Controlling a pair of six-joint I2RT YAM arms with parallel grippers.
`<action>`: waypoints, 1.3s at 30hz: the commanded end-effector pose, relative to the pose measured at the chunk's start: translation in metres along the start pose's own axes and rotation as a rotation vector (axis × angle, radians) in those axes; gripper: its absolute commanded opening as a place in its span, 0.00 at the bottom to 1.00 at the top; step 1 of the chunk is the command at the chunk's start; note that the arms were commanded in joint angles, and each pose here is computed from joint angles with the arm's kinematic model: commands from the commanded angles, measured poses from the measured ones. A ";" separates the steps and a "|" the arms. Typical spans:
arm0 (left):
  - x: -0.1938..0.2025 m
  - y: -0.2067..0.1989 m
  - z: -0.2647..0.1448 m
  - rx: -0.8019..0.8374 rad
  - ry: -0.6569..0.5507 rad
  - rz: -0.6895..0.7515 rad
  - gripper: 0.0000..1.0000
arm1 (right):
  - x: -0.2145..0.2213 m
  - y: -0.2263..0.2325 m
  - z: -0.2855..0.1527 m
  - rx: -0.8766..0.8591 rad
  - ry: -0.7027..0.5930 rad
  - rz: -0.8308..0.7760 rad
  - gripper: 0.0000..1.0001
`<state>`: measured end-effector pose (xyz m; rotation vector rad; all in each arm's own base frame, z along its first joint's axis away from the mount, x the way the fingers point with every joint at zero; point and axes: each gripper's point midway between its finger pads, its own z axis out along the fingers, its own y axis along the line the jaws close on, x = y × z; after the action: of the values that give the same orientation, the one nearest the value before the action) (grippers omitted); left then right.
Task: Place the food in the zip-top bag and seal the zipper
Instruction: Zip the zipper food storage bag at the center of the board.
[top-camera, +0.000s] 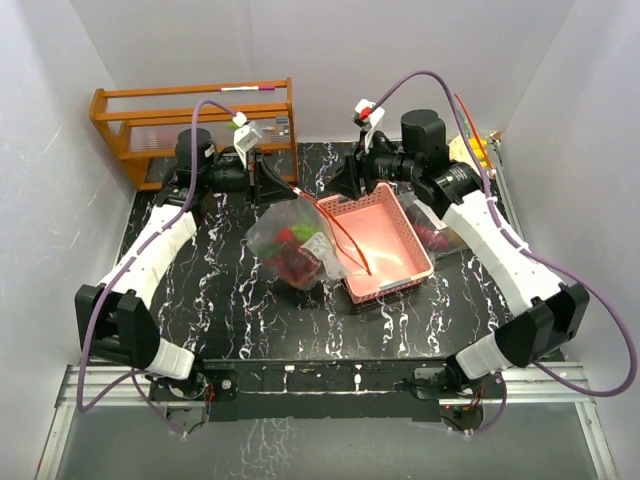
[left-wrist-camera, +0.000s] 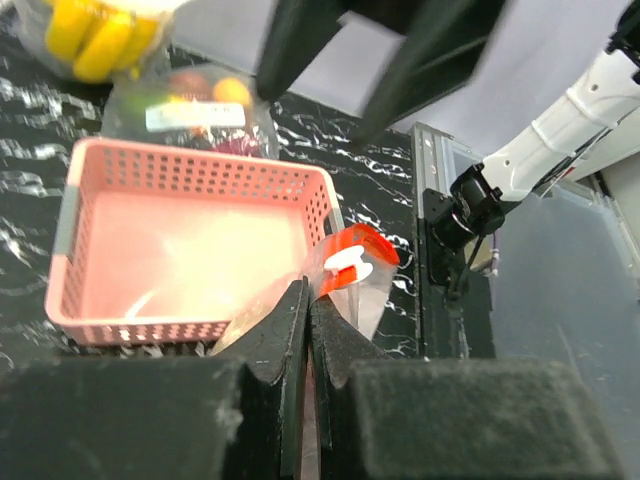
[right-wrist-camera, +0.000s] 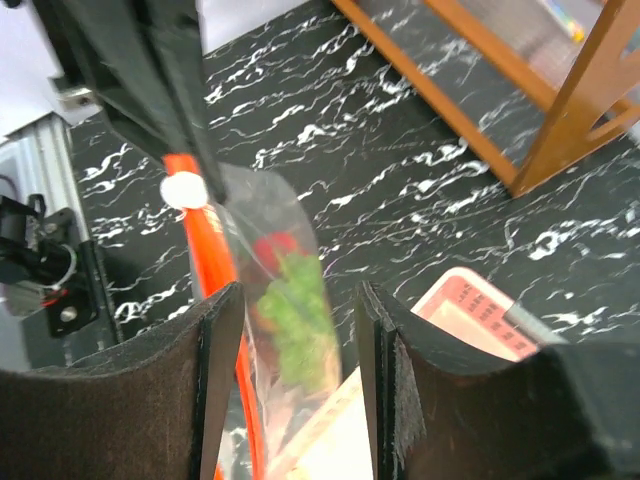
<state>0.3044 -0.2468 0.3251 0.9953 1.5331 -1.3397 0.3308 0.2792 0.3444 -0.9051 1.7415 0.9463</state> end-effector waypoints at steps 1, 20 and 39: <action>0.010 0.012 0.002 -0.047 0.049 -0.109 0.00 | -0.035 0.019 -0.009 0.071 -0.117 -0.269 0.51; 0.028 0.022 0.001 -0.097 0.109 -0.249 0.00 | 0.014 0.021 0.057 0.000 -0.034 -0.367 0.51; 0.024 0.021 0.001 -0.096 0.097 -0.230 0.00 | 0.000 0.028 0.079 -0.103 -0.064 -0.351 0.35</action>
<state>0.3246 -0.2445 0.2595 0.8044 1.9167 -1.3895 0.3300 0.3523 0.3017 -1.1966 1.5166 0.8200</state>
